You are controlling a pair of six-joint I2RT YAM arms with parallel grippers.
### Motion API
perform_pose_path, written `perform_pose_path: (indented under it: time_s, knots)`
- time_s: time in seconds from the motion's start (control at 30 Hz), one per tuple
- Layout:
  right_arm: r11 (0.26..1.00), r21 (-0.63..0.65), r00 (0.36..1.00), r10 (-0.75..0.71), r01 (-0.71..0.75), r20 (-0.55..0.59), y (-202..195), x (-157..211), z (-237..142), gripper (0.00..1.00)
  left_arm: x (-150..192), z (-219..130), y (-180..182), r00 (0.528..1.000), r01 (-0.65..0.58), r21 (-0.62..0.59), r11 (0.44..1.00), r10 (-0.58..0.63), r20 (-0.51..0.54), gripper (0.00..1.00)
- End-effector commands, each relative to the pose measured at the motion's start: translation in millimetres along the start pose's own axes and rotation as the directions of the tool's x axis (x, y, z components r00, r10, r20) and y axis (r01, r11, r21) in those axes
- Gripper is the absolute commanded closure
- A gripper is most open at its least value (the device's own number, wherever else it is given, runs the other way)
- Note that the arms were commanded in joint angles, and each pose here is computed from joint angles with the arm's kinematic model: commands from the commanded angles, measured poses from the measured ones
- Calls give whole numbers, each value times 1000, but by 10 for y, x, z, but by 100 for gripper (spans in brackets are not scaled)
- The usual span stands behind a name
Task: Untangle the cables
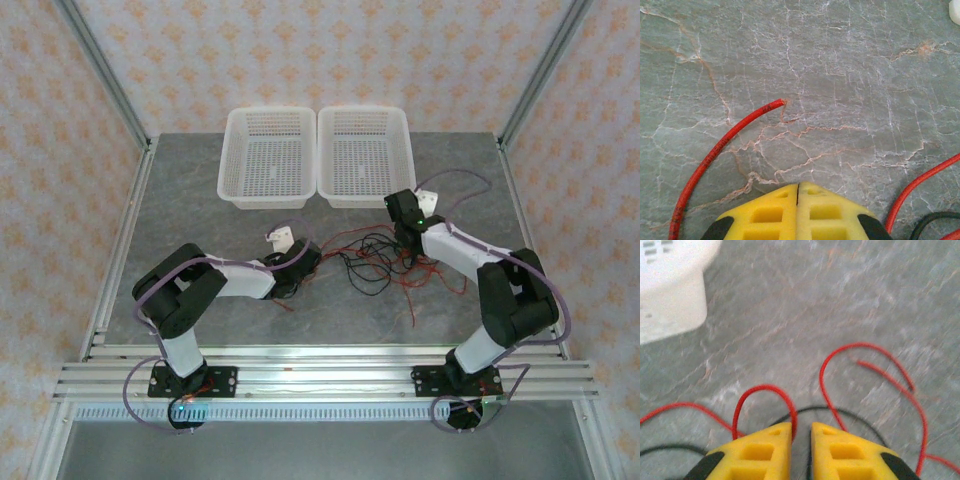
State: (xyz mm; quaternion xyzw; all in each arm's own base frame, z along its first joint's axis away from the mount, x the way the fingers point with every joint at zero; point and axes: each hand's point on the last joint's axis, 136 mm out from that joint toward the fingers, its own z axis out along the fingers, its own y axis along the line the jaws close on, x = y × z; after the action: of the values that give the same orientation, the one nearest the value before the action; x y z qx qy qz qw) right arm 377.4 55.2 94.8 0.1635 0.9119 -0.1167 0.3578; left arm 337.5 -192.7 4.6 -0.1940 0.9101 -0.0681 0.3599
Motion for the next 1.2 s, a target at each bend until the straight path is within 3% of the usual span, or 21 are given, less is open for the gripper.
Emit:
perform_pose_path:
  time_s: [0.0,0.27,0.37,0.43,0.57,0.67,0.93,1.17]
  knots:
    - [992,71,983,91,-104,162,-249,-388,-96,93,618,-68,1753,949,-293,-512,807,182,-256,100]
    - [959,134,933,203,-251,297,-807,-762,-509,100,697,-37,1819,948,-290,-515,807,166,-273,100]
    - [963,80,932,227,-259,284,-831,-768,-608,98,670,-47,1805,949,-287,-512,809,167,-268,100]
    - [976,-16,957,214,-216,195,-635,-670,-552,88,643,-60,1787,951,-283,-509,813,168,-260,100]
    - [975,-168,987,131,-145,-91,-139,-197,-304,57,610,-74,1752,953,-275,-502,820,166,-252,100]
    - [963,-205,974,142,-177,-175,5,53,-138,48,606,-65,1736,954,-274,-497,823,166,-251,100]
    - [968,-158,966,163,-196,-198,24,210,96,49,606,-56,1719,954,-273,-491,827,166,-251,100]
    - [982,-79,967,155,-174,-203,-10,362,368,59,603,-64,1735,954,-274,-497,823,167,-249,100]
